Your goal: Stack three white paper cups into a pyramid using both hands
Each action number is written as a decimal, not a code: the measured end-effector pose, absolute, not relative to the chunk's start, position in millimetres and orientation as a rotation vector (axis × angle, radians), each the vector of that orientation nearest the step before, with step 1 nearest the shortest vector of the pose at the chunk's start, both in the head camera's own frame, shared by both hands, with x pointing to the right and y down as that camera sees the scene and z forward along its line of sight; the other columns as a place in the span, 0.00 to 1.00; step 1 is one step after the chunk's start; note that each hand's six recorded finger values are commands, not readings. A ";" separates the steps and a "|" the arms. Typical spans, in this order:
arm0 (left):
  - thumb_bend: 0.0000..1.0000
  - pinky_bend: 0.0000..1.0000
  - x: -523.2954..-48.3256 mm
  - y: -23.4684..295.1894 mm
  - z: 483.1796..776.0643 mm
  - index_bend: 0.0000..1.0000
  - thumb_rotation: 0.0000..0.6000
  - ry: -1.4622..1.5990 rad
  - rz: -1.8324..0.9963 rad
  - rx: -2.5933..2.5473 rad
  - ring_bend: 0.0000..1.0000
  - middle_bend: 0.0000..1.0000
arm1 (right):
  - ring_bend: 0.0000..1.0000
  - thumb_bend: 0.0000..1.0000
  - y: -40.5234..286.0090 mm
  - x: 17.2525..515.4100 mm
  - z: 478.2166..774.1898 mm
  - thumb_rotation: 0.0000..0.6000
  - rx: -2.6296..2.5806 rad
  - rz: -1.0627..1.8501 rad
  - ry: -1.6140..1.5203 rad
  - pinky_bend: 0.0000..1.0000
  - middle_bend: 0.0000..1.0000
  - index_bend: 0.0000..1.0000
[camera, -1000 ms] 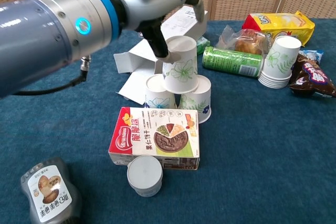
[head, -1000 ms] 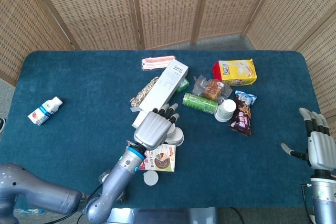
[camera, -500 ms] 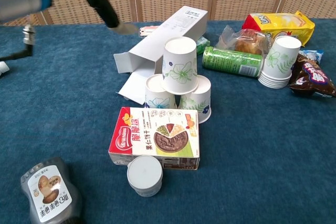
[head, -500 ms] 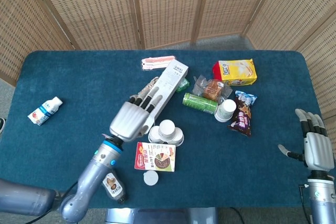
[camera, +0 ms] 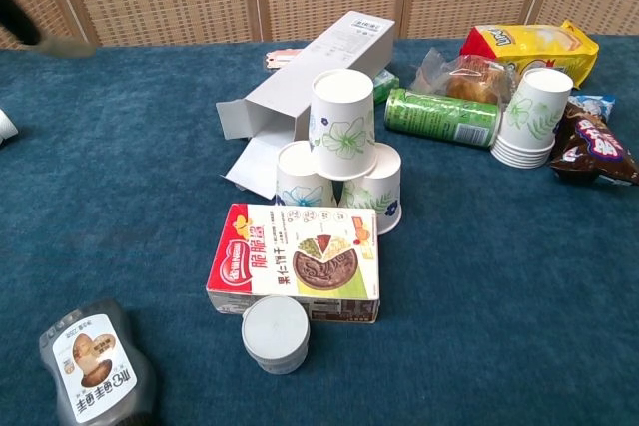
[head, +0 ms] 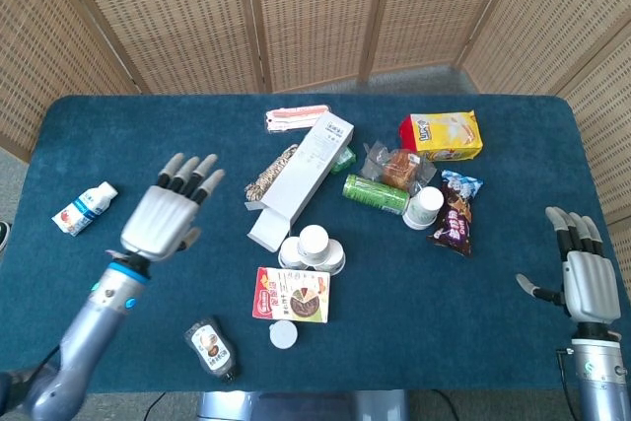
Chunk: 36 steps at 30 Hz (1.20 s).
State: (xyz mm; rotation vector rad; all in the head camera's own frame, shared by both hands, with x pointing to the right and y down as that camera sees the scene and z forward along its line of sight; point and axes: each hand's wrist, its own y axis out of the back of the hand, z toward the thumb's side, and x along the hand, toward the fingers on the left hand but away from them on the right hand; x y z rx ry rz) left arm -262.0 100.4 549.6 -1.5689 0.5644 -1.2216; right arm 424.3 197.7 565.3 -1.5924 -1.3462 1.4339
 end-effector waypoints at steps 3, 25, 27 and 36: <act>0.32 0.00 -288.6 108.9 541.1 0.00 1.00 0.564 -1.241 -1.543 0.00 0.00 | 0.00 0.08 197.8 423.6 565.7 1.00 -1.593 1.435 -1.342 0.00 0.00 0.03; 0.32 0.00 -428.5 212.3 517.2 0.00 1.00 0.744 -1.399 -1.526 0.00 0.00 | 0.00 0.08 201.1 409.8 562.8 1.00 -1.597 1.413 -1.290 0.00 0.00 0.05; 0.32 0.00 -433.7 219.6 517.0 0.00 1.00 0.773 -1.402 -1.538 0.00 0.00 | 0.00 0.08 201.3 409.9 561.9 1.00 -1.590 1.415 -1.282 0.00 0.00 0.05; 0.32 0.00 -457.2 244.4 517.3 0.00 1.00 0.872 -1.431 -1.559 0.00 0.00 | 0.00 0.08 201.3 406.7 554.0 1.00 -1.525 1.407 -1.250 0.00 0.00 0.05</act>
